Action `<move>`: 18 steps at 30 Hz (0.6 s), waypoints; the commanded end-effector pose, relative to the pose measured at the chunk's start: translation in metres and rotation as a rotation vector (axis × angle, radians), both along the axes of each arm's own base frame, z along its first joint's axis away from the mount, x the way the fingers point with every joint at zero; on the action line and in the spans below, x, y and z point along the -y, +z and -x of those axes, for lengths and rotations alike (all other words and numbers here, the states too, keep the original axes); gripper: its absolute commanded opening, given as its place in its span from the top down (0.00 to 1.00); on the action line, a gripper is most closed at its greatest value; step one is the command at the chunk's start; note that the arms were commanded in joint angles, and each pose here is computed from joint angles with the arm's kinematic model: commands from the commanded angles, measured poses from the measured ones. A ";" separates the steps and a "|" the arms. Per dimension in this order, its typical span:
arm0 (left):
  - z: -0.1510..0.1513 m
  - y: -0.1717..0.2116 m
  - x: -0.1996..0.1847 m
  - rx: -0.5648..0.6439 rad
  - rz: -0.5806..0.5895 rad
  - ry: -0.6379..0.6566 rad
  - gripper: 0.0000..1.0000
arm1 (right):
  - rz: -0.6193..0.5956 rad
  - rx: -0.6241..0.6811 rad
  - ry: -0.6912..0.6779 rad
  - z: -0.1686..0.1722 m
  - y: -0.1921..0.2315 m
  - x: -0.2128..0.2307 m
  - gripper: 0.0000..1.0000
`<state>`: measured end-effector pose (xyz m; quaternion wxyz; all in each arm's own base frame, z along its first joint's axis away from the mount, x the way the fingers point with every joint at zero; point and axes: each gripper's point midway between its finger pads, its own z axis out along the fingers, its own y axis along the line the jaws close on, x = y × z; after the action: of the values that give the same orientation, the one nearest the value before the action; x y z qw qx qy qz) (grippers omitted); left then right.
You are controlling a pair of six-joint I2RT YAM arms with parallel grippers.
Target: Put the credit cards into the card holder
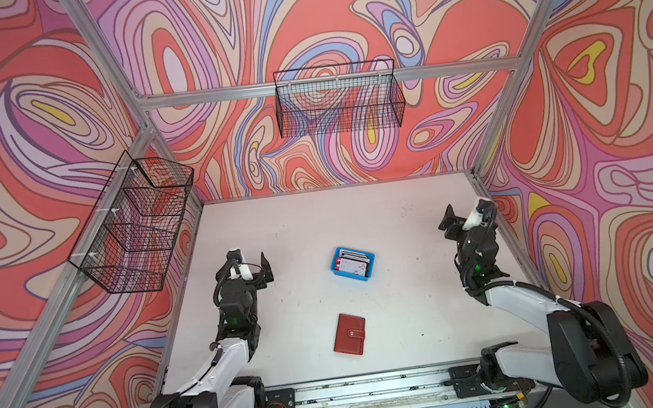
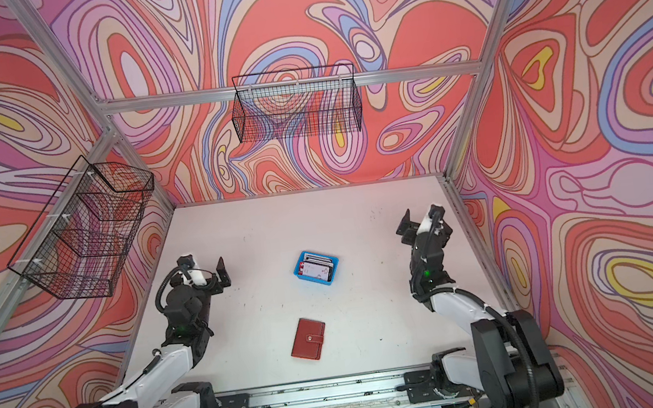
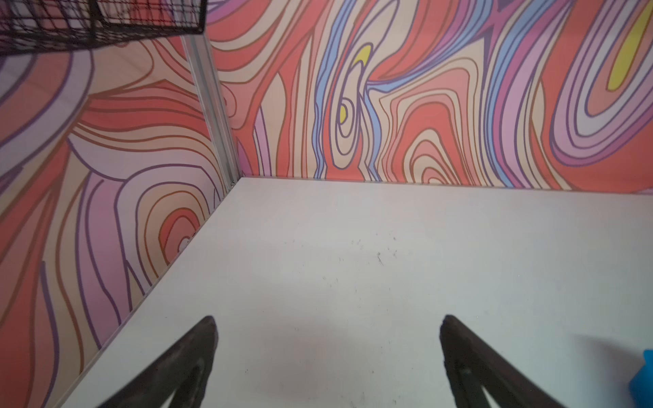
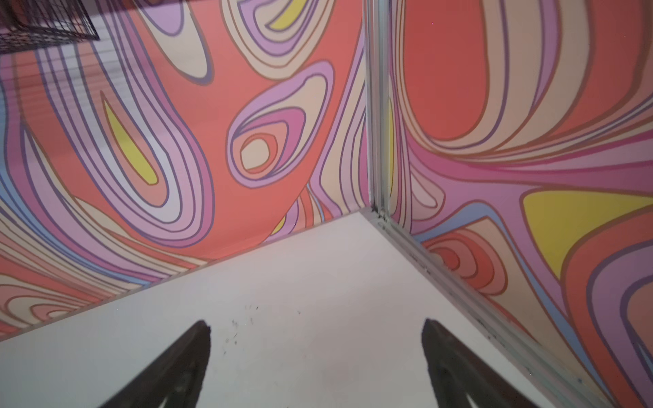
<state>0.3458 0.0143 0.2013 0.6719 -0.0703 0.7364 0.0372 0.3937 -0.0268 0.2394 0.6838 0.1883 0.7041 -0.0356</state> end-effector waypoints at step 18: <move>0.087 -0.026 0.021 -0.383 0.739 0.098 0.00 | -0.780 -0.380 0.435 0.092 -0.048 -0.101 0.02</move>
<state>0.2718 0.0069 0.2083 0.5161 -0.2881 0.7954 -0.1341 0.3137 0.0523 0.1897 0.4517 0.2658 0.8076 0.2702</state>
